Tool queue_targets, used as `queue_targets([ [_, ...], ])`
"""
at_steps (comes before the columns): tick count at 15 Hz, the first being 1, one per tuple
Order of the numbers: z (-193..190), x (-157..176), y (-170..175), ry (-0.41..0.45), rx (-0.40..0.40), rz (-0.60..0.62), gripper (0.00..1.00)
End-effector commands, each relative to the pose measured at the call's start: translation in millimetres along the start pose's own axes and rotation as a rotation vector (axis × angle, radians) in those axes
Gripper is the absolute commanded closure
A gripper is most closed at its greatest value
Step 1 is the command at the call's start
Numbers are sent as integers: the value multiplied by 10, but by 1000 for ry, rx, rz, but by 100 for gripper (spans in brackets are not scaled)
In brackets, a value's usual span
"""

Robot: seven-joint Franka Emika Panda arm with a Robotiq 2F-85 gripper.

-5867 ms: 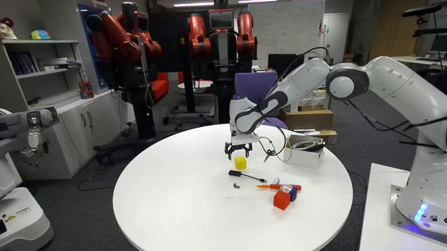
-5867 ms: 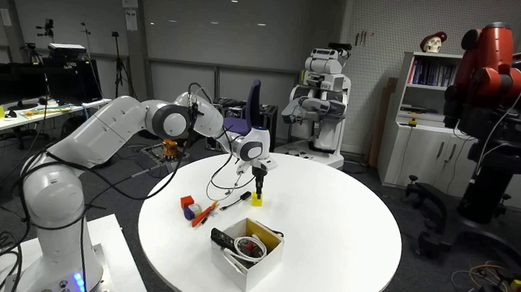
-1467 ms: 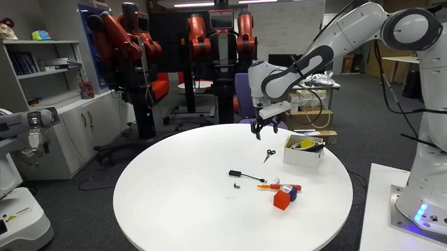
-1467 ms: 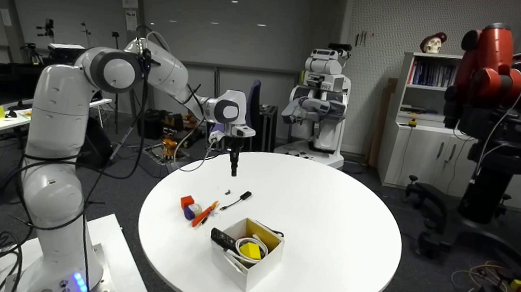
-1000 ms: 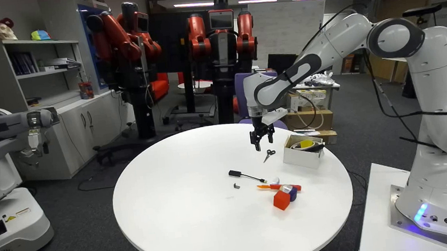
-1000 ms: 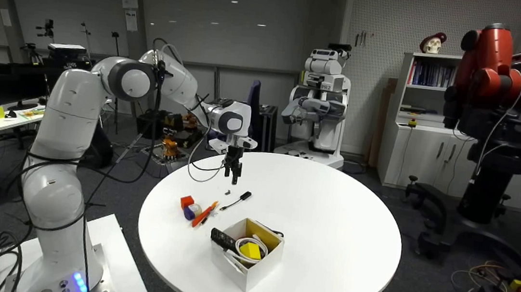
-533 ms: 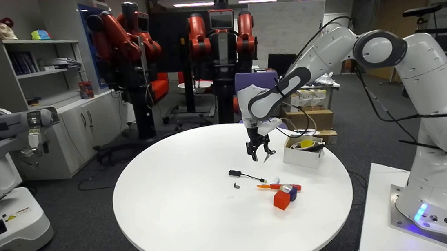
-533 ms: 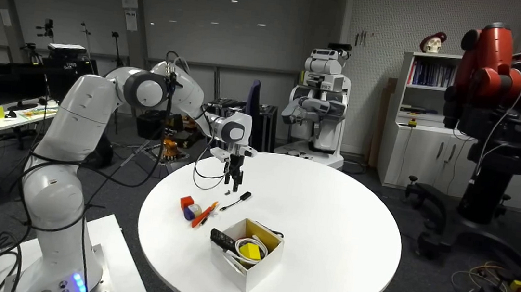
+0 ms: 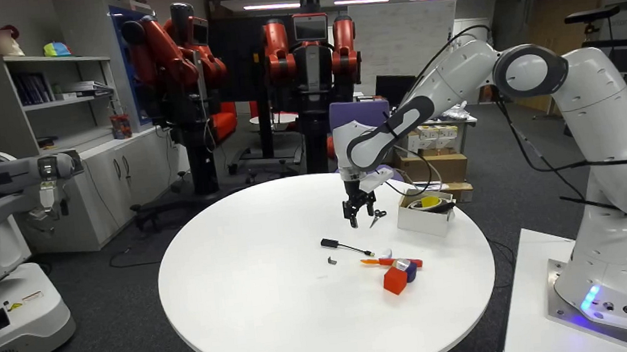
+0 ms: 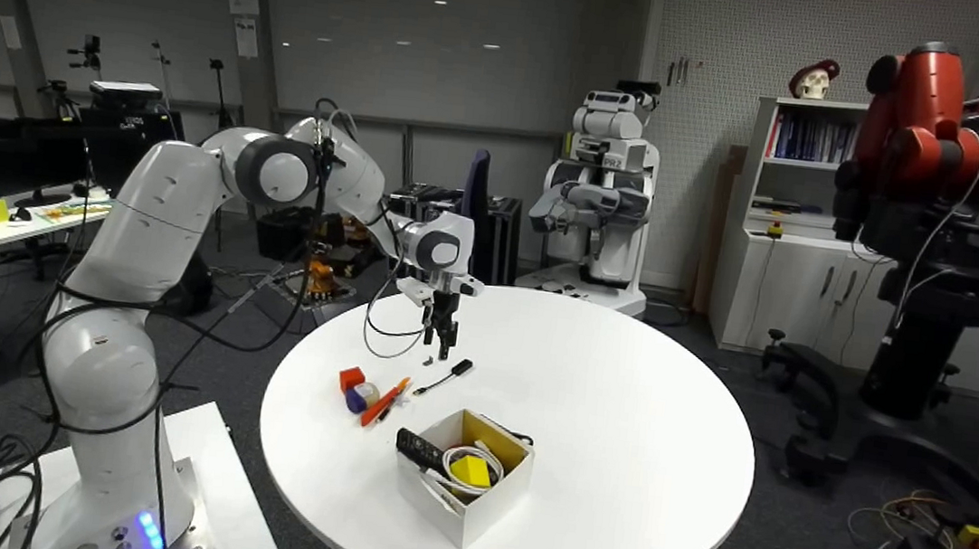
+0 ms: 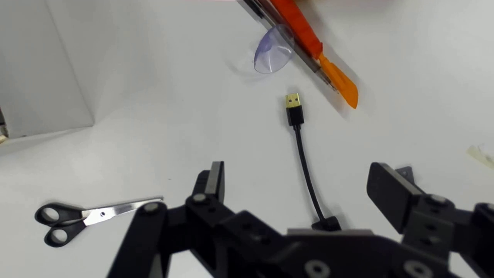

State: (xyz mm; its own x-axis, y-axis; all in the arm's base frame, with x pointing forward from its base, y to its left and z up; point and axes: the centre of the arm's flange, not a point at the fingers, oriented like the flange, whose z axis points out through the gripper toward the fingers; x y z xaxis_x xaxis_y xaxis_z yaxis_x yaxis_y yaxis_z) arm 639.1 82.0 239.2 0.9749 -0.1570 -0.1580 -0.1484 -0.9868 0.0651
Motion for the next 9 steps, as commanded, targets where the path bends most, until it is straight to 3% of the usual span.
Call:
queue_targets([
  [1,154,152,-84,63,63,-59,0],
  [9,379,491,-413,169,83,-147,0],
])
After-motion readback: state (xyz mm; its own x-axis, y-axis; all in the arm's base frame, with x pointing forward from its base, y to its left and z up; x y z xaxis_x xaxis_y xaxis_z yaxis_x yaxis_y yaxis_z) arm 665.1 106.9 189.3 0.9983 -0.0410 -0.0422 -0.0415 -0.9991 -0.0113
